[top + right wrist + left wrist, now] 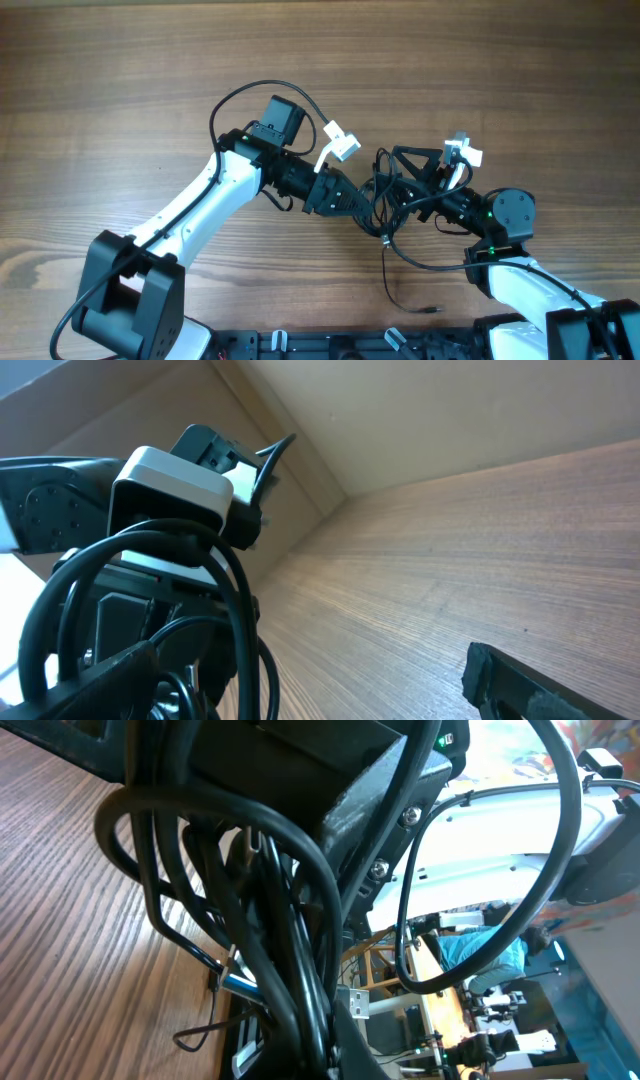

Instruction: Untangle cables

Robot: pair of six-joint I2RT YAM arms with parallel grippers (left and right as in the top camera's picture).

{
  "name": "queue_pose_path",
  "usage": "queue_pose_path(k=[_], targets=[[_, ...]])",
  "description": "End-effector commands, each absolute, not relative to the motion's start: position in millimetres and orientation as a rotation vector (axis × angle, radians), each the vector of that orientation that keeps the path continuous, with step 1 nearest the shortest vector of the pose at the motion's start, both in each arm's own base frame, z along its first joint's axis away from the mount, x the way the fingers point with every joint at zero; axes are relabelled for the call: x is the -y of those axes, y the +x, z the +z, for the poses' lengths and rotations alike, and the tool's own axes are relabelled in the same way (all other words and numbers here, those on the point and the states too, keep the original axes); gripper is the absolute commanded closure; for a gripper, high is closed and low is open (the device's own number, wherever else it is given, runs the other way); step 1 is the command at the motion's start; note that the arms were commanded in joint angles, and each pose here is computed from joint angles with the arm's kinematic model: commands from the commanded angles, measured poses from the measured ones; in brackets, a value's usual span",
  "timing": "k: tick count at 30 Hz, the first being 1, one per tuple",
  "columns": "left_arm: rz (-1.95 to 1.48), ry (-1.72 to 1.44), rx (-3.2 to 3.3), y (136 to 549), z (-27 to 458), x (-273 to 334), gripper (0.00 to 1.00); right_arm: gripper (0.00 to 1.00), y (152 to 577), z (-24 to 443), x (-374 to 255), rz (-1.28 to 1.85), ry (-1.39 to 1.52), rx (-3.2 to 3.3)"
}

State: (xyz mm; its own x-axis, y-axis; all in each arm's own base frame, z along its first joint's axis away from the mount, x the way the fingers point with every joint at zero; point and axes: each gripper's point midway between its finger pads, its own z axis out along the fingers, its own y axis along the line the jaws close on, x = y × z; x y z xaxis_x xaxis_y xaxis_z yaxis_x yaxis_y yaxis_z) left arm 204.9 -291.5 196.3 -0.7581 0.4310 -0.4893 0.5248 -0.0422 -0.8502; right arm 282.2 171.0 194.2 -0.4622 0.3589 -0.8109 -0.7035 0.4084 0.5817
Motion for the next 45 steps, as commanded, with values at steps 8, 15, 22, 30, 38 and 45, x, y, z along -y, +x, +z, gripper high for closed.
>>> queue_pose_path(k=[8, 15, 22, 30, 38, 45], targets=[[-2.035, 1.18, -2.006, 180, 213, 305, 0.96, 0.01, 282, 215, -171, 1.341, -0.27, -1.562], [-2.093, 1.179, -1.966, 176, 220, 306, 0.96, 0.07, 305, 200, -156, 1.264, -0.085, -1.623], [-2.185, 1.162, -1.908, 172, 232, 304, 0.96, 0.1, 344, 131, -97, 1.001, 0.476, -1.811], [-2.234, 1.135, -1.908, 170, 236, 302, 0.96, 0.1, 352, 111, -30, 0.826, 0.689, -1.798], [-2.179, 1.076, -1.884, 193, 237, 291, 0.96, 0.01, 343, 86, 4, 0.721, 0.75, -1.874], [-1.873, 0.981, -2.109, 231, 201, 275, 0.96, 0.0, 327, 77, -36, 0.955, 0.651, -2.001]])
